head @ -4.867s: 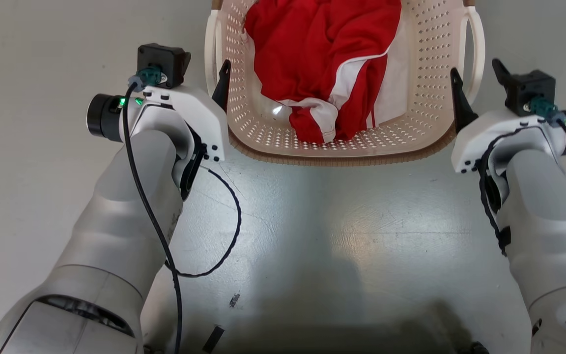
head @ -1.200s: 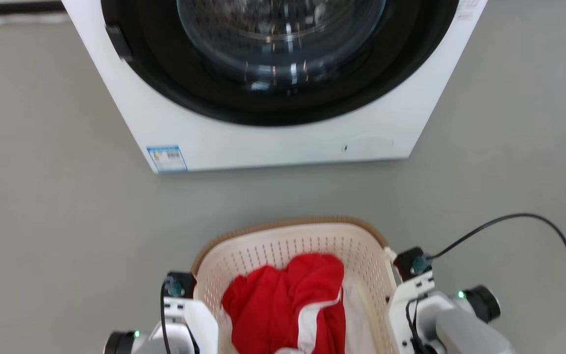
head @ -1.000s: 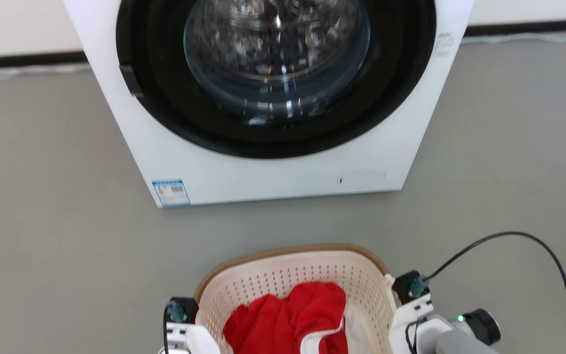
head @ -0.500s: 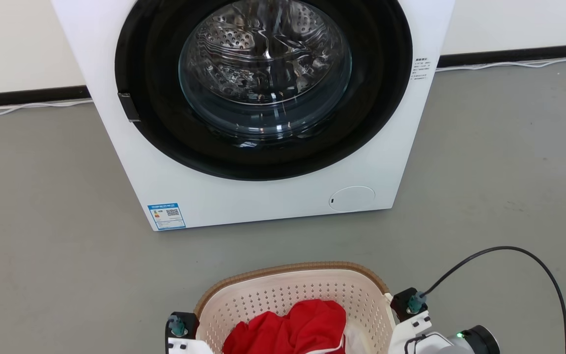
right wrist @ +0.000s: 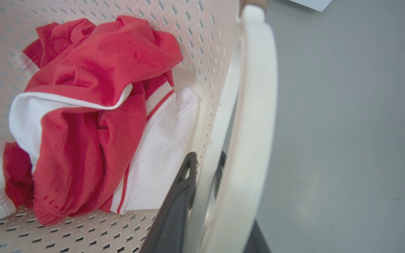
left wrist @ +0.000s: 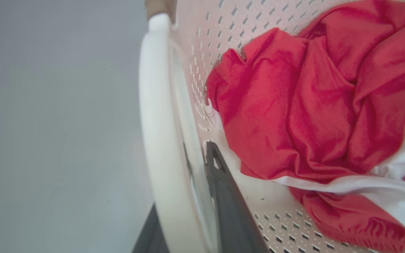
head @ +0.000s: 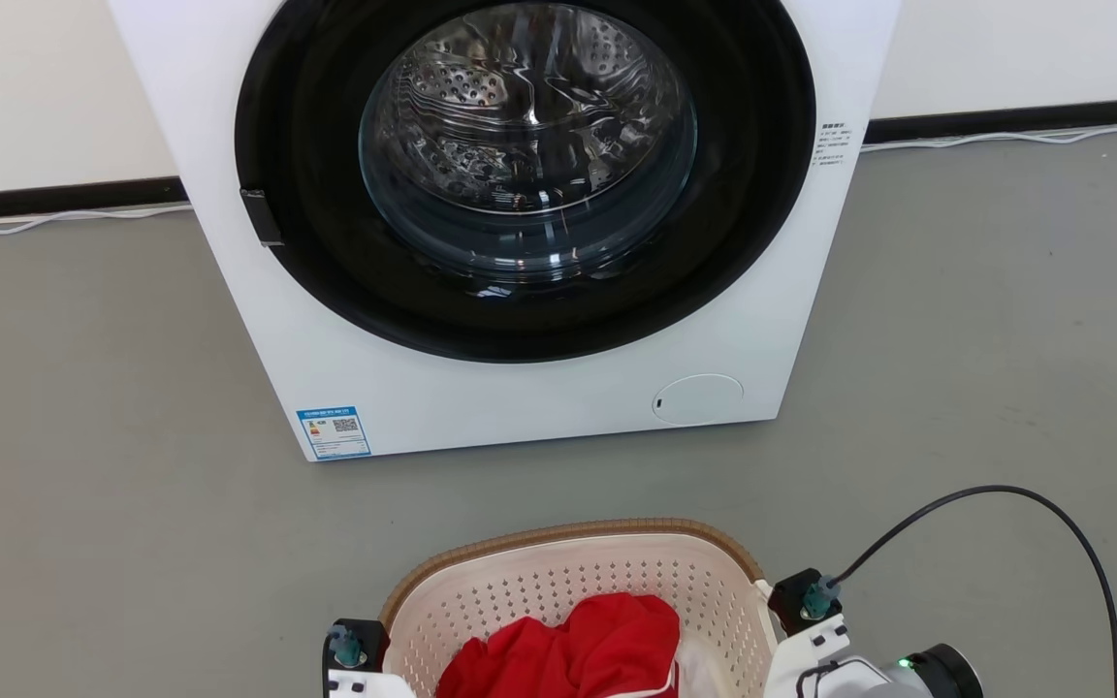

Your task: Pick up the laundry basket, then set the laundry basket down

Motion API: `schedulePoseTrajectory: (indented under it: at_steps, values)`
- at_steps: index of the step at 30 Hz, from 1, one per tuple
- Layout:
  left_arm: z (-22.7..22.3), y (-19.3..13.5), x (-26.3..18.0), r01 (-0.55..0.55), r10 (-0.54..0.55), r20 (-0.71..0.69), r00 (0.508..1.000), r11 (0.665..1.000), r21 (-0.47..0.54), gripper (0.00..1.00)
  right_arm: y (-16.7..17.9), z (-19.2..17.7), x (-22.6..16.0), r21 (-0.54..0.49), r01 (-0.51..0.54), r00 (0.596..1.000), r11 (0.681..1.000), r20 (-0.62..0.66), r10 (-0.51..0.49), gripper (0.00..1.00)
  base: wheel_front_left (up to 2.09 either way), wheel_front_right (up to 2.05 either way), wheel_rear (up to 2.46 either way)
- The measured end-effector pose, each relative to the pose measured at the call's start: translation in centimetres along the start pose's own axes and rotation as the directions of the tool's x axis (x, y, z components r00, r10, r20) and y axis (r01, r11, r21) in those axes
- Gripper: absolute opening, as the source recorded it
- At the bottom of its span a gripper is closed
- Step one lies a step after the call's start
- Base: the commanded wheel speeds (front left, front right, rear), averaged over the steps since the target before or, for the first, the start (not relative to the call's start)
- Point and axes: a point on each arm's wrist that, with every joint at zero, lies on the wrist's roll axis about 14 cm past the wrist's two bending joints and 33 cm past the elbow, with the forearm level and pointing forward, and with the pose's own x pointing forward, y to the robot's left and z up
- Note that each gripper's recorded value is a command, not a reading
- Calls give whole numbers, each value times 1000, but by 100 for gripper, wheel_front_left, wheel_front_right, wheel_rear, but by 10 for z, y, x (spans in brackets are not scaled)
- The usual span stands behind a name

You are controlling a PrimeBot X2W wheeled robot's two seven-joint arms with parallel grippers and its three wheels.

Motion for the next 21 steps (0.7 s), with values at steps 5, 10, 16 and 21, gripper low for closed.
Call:
schedulePoseTrajectory:
  at_steps: [5,10,16,21]
  values:
    - [-1,1,-1,-3,3,2,1000,1000,-4,0,1,1,0,-3,-3,1000,1000,3,3,0,0,0,0]
    - [0,1,-1,-2,2,3,1000,1000,-2,0,2,1,-1,-6,-3,1000,1000,4,3,0,0,0,0]
    - [0,-1,-1,2,-2,4,1000,1000,1,0,1,1,-2,-5,1,1000,1000,6,-1,0,0,0,0]
    - [1,-3,-1,5,-5,5,1000,1000,10,0,-1,0,-3,-2,5,1000,1000,7,-5,0,0,0,0]
